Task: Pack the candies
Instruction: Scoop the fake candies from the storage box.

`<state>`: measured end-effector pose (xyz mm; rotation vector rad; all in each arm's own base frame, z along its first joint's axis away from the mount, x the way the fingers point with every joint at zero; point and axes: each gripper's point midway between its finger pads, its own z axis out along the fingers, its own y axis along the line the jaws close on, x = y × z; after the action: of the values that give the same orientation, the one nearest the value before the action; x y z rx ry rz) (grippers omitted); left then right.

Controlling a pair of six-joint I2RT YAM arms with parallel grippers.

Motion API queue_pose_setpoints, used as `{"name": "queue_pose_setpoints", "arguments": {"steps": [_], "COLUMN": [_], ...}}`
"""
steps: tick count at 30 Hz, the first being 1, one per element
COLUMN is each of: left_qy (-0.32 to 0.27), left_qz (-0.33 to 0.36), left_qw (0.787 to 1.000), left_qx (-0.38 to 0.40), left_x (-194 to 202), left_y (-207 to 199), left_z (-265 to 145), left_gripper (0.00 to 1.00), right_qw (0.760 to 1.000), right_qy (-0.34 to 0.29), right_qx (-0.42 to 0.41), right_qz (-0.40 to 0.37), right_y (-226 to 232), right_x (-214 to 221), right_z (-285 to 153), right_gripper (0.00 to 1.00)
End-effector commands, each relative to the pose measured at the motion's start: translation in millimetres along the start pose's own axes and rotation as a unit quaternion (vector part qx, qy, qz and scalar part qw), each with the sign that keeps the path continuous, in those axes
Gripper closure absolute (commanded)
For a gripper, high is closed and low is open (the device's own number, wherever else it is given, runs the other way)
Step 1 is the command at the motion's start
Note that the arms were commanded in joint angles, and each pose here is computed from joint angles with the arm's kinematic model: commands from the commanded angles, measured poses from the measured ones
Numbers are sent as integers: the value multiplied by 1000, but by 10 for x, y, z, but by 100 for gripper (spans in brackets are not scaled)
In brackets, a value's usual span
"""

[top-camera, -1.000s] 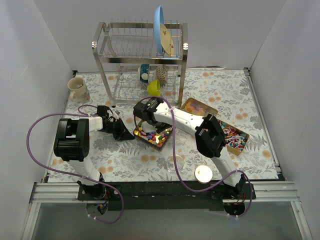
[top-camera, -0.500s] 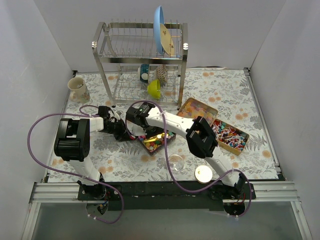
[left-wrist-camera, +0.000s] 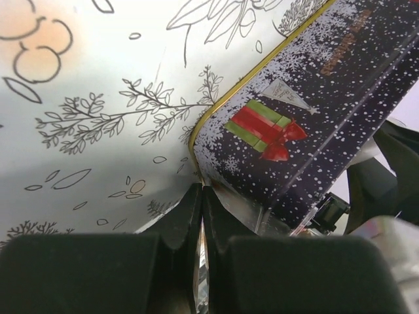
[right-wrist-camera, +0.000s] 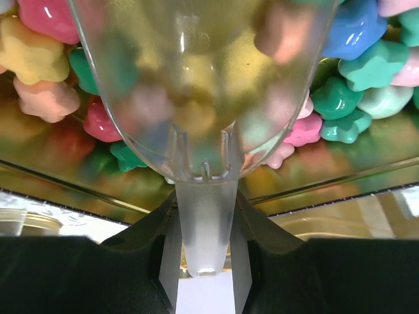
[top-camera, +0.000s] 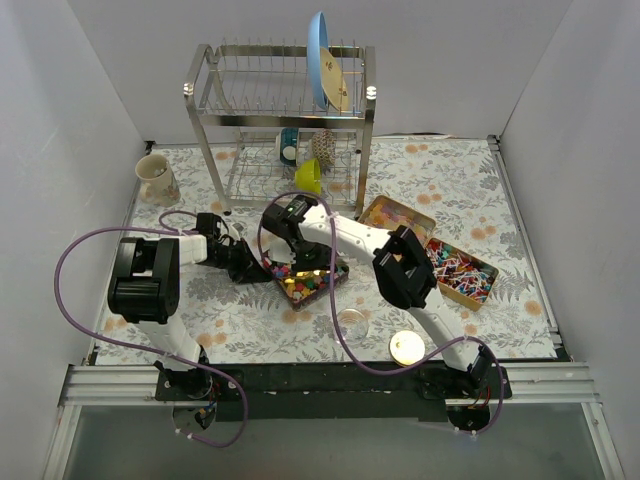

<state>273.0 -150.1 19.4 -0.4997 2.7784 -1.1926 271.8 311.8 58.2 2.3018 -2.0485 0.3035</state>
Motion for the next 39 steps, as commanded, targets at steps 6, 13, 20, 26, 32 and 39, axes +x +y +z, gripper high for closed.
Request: {"name": "queue_pose_setpoints", "arguments": {"steps": [6,13,20,26,32,39], "left_qy": [-17,-7,5,-1,-3,-11], "left_qz": [64,107,151,195,225,230], "left_qw": [997,992,984,975,968,966], "left_qx": [45,58,90,105,110,118], "left_x": [-66,-7,96,152,241,303], "left_y": [-362,-492,-657,-827,-882,-890], "left_z": [-171,-316,-482,-664,-836,-904], "left_gripper": [100,100,91,79,75,73], "right_qw": [988,981,976,976,962,950], "right_qy": [-108,-146,-187,-195,-256,-294], "right_qx": [-101,-115,-84,-43,-13,28], "right_qz": [48,60,69,82,92,105], "right_y": [303,264,74,191,197,67], "right_x": [-315,-292,-122,90,21,12], "right_z": [-74,-199,-214,-93,-151,-240], "right_gripper": [99,99,99,99,99,99]}}
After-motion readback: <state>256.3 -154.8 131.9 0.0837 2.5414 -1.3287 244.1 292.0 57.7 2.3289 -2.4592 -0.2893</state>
